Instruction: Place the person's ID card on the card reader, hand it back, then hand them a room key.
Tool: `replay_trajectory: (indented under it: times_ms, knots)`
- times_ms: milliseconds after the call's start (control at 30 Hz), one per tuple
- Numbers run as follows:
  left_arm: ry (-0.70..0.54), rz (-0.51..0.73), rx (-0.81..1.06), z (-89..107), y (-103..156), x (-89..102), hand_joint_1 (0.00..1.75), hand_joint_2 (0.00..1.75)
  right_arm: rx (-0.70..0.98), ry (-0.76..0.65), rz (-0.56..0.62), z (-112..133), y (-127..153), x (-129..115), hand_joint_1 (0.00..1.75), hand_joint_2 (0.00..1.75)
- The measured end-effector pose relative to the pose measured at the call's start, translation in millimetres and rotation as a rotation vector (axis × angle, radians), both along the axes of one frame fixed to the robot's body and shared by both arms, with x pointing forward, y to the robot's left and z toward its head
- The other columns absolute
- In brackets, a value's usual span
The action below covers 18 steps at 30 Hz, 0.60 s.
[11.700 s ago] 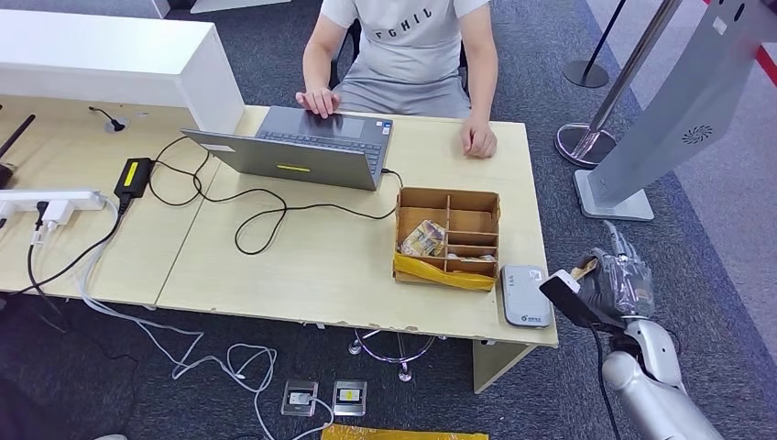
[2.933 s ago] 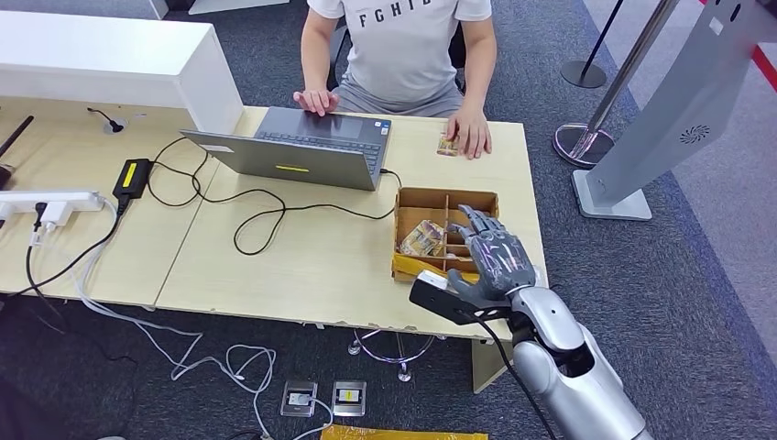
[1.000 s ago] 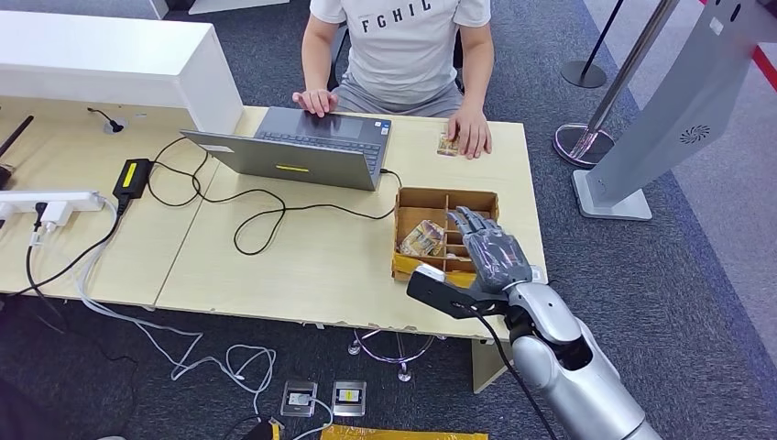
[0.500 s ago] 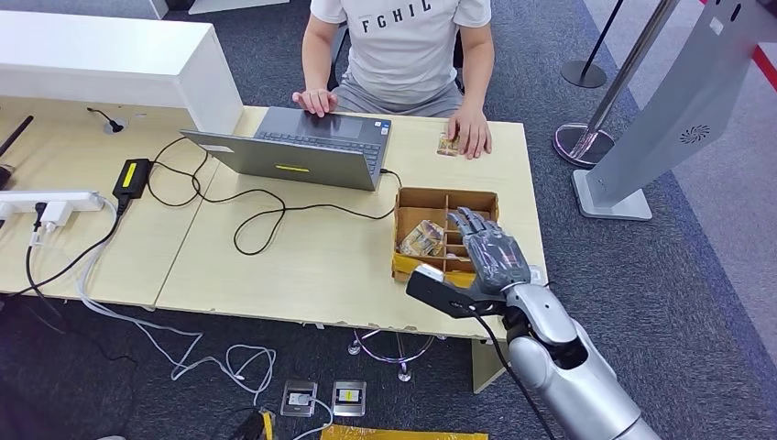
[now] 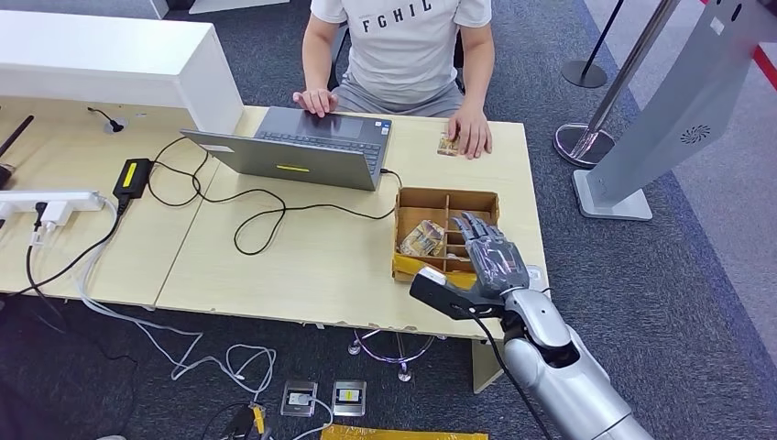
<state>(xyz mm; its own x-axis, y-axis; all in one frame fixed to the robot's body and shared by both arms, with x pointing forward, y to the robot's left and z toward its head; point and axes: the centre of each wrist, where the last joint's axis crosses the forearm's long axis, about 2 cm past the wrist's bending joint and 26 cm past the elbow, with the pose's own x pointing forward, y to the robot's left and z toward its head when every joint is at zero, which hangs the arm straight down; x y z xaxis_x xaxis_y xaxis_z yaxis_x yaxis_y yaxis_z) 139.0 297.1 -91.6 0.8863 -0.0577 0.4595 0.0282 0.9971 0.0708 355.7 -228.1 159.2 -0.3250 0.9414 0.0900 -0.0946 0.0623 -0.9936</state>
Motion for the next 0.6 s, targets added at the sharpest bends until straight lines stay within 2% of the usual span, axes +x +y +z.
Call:
replay_trajectory:
  times_ms: [400,600]
  knots:
    - [0.015,0.020,0.008,-1.8,1.7,-6.0,0.00,0.00,-0.002,-0.003,-0.004,-8.2,1.8,0.7,0.00,1.75]
    - [0.074,0.004,0.000,-6.9,37.1,-31.0,0.00,0.00,-0.019,-0.003,-0.008,-10.5,-0.1,1.3,0.00,1.75]
